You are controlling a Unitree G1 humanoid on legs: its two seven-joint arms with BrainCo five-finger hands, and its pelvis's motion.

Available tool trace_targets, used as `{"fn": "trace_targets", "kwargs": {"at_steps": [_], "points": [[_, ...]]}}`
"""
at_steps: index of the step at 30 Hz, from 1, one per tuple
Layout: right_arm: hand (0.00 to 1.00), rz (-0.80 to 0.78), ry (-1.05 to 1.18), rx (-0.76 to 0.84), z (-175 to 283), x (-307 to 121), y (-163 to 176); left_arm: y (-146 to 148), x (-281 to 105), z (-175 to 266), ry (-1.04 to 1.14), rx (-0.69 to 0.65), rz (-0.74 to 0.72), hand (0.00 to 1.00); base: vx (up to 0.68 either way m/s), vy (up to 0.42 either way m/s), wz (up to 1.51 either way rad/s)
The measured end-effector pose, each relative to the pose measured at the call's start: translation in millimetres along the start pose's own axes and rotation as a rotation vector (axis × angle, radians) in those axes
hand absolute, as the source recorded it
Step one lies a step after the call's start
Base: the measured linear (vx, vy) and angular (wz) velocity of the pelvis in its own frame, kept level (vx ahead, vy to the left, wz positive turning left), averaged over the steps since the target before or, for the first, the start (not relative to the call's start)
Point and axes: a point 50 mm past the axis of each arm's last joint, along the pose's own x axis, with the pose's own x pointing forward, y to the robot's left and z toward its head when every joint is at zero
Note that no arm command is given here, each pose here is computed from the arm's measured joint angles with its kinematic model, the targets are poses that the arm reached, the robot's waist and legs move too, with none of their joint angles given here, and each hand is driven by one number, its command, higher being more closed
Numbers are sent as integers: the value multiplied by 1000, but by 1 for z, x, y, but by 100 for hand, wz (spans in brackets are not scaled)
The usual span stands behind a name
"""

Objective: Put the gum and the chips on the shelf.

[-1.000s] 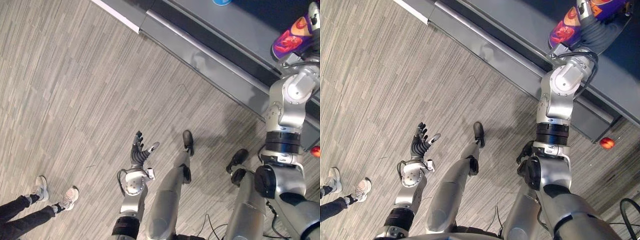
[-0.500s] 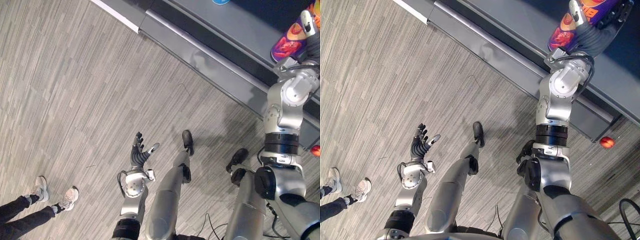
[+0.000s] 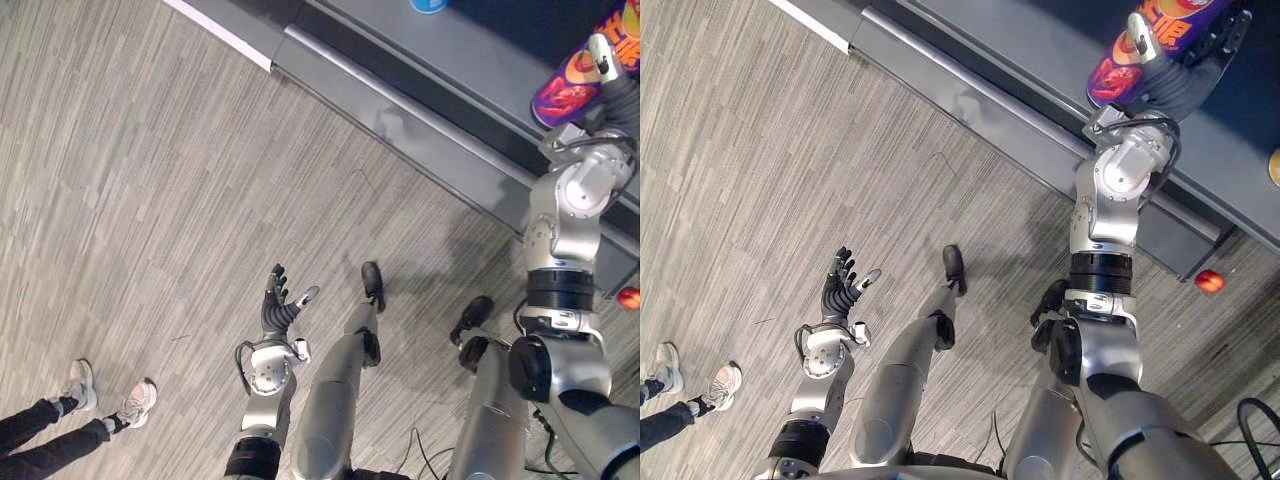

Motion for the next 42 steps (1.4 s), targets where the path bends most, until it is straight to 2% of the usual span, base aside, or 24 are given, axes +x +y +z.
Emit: {"fn": "trace_targets", "kwargs": {"at_steps": [16, 42], "points": [[0, 20, 149, -5, -35, -42, 0, 3, -2, -3, 10, 0, 13, 0, -3, -48, -6], [0, 19, 220, 3, -49, -67, -4, 10, -3, -12, 52, 11, 42, 0, 23, -47, -4]]}}
